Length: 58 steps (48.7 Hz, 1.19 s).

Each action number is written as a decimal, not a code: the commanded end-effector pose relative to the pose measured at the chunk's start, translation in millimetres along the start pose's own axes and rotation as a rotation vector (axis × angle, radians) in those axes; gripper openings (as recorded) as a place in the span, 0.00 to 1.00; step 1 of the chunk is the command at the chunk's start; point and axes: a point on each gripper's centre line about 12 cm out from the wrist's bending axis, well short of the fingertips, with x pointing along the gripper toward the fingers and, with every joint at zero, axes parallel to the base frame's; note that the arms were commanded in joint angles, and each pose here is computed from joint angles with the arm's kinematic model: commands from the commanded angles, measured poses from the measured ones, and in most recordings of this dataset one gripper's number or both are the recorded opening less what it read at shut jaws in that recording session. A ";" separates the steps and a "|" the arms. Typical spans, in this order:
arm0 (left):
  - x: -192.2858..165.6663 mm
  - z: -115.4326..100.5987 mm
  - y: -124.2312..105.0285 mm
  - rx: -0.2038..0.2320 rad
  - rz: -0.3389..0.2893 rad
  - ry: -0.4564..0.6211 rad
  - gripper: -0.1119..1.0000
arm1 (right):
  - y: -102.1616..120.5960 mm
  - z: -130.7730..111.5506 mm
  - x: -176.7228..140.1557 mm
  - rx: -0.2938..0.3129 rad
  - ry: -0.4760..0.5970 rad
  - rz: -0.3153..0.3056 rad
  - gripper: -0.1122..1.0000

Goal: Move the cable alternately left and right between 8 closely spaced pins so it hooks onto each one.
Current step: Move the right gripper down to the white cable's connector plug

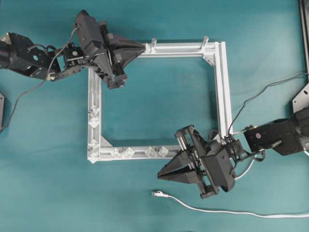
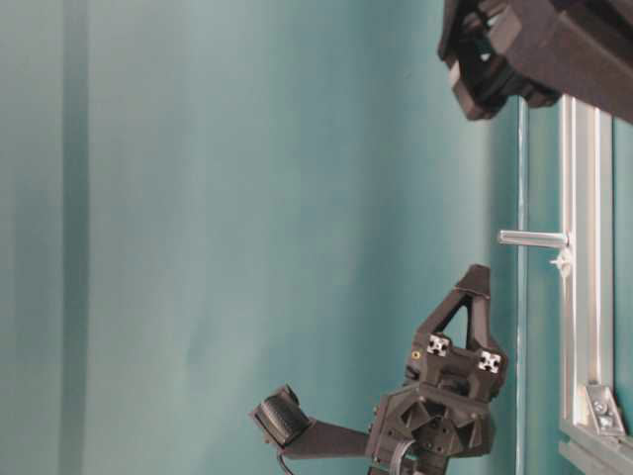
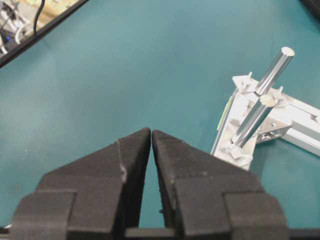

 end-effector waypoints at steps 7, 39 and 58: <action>-16.8 63.3 -6.6 0.028 -0.037 -0.101 0.10 | -0.7 30.9 2.1 0.006 0.029 -0.004 0.12; -133.8 82.3 -18.6 0.100 -0.113 0.161 0.10 | 19.9 83.8 20.4 0.194 0.623 -0.055 0.10; -229.5 69.4 -9.6 0.084 -0.142 0.127 0.10 | 39.9 77.5 49.8 0.325 0.743 -0.058 0.10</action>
